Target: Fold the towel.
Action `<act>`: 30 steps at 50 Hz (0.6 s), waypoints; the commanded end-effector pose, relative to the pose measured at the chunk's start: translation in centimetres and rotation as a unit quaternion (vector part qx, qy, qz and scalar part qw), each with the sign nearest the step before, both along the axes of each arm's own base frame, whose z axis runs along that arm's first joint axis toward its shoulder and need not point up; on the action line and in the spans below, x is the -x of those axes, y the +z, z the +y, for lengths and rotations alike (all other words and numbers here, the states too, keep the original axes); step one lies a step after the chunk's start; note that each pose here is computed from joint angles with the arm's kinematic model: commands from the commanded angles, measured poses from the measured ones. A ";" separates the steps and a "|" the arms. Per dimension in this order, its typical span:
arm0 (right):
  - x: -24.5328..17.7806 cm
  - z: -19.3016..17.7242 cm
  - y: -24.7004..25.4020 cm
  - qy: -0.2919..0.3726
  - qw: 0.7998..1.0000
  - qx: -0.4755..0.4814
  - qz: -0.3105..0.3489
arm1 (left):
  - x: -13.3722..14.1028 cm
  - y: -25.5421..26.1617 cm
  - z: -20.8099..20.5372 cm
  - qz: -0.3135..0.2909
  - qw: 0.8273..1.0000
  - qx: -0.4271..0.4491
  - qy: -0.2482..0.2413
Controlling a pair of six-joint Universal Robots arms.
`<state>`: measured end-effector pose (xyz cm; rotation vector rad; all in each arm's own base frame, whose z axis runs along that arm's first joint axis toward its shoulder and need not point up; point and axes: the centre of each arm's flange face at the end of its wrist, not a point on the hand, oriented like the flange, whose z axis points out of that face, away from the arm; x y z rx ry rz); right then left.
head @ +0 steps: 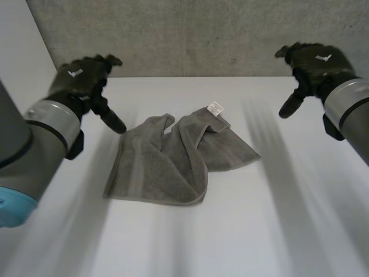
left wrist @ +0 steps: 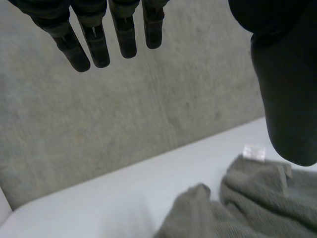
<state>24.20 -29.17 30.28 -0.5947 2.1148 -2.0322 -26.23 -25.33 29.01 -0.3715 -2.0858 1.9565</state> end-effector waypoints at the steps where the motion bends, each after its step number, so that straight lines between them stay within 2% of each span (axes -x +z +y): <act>1: -1.6 -1.5 -3.9 0.055 0.996 -0.022 0.070 | 2.1 -4.9 0.0 -0.068 0.997 -0.037 -0.030; 3: -4.4 -2.6 -6.1 0.105 0.991 -0.028 0.074 | 2.5 -5.9 0.4 -0.089 0.994 -0.045 -0.040; 4: -4.5 -2.6 -6.2 0.106 0.991 -0.028 0.074 | 2.4 -7.2 0.8 -0.112 0.991 -0.060 -0.045; 6: -6.6 -3.7 -8.6 0.129 0.988 -0.039 0.077 | 2.0 -8.7 1.4 -0.130 0.988 -0.075 -0.047; 9: -7.2 -4.6 -9.7 0.131 0.988 -0.042 0.077 | 1.3 -10.8 2.6 -0.149 0.982 -0.102 -0.051; 14: -9.7 -7.6 -14.8 0.143 0.985 -0.049 0.080 | 0.6 -13.1 4.1 -0.160 0.978 -0.121 -0.056; 23: -12.3 -10.2 -18.1 0.151 0.986 -0.014 0.064 | 0.8 -15.2 4.9 -0.158 0.979 -0.115 -0.065; 30: -13.7 -10.5 -19.6 0.170 0.985 -0.032 0.004 | 1.1 -15.1 4.7 -0.152 0.981 -0.101 -0.066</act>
